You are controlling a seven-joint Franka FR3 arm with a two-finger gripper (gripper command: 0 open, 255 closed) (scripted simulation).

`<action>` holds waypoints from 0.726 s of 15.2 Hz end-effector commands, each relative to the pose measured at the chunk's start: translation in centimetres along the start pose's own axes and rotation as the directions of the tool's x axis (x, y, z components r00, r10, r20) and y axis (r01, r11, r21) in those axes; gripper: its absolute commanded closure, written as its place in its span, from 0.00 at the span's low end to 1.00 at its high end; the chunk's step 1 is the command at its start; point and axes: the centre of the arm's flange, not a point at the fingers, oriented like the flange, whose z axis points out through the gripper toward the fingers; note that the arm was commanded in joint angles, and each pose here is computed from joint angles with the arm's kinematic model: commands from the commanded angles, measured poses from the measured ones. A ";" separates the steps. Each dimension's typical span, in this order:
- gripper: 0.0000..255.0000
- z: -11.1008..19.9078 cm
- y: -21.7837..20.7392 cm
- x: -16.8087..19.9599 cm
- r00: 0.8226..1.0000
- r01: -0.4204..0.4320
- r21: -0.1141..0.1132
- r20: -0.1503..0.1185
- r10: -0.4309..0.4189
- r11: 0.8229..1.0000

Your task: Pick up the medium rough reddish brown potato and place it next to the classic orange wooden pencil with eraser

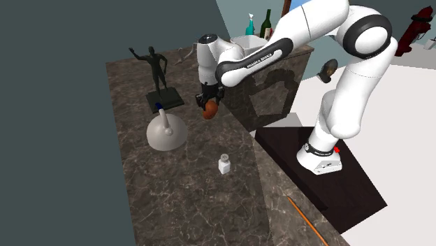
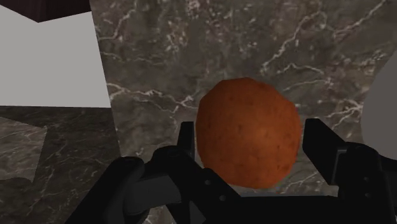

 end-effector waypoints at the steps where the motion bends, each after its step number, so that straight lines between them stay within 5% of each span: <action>1: 1.00 -1.1 0.1 0.2 1.000 0.000 0.000 0.000 0.000 1.000; 11: 1.00 -6.0 0.4 0.8 1.000 0.000 0.000 0.000 0.000 1.000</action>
